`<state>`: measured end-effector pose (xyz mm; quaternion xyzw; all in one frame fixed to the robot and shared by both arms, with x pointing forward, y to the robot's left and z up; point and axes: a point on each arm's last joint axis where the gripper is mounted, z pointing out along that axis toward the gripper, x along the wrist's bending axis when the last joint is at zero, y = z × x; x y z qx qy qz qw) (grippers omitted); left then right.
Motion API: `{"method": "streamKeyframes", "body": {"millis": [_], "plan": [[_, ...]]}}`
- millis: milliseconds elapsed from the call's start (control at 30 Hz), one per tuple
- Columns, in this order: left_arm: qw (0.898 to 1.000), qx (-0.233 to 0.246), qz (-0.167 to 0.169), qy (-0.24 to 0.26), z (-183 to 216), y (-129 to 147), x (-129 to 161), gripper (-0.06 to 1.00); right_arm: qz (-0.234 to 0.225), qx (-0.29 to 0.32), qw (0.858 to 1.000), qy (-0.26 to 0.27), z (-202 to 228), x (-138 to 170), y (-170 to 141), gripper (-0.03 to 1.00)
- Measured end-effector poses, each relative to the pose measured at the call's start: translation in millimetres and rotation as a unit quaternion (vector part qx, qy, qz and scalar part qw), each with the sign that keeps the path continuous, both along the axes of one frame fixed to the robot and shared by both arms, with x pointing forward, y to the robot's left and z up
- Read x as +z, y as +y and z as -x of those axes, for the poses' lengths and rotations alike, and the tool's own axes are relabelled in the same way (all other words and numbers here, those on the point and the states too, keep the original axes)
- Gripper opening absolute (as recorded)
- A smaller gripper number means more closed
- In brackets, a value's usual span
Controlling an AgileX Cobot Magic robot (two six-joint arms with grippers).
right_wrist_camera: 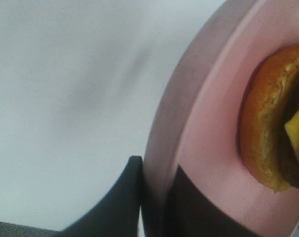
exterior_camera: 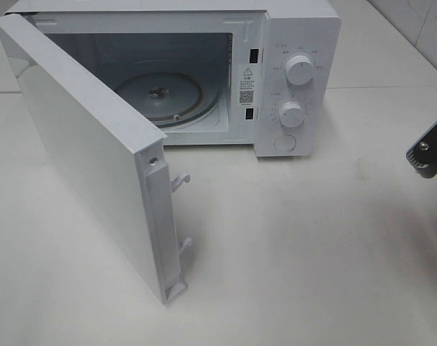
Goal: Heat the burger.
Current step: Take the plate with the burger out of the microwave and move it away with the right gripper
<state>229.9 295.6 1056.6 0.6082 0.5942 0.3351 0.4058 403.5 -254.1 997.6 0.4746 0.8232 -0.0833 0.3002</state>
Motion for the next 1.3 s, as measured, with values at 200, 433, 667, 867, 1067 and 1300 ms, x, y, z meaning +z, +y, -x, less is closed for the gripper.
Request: {"method": "streamKeyframes", "body": {"millis": [200,433,667,867,1067,1300], "plan": [[1.000,0.000,0.000,0.000,0,0,0,0.98,0.011,-0.064,0.998,-0.001,-10,-2,4,0.08],[1.000,0.000,0.000,0.000,0,0,0,0.98,0.050,-0.124,0.991,0.011,-24,-7,9,0.08],[1.000,0.000,0.000,0.000,0,0,0,0.98,0.061,-0.134,0.989,0.020,-29,-14,12,0.08],[1.000,0.000,0.000,0.000,0,0,0,0.98,0.076,-0.144,0.986,0.037,-34,-27,16,0.08],[1.000,0.000,0.000,0.000,0,0,0,0.98,0.077,-0.151,0.985,0.045,-40,-43,20,0.08],[1.000,0.000,0.000,0.000,0,0,0,0.98,0.062,-0.152,0.985,0.046,-47,-60,27,0.08]]}}
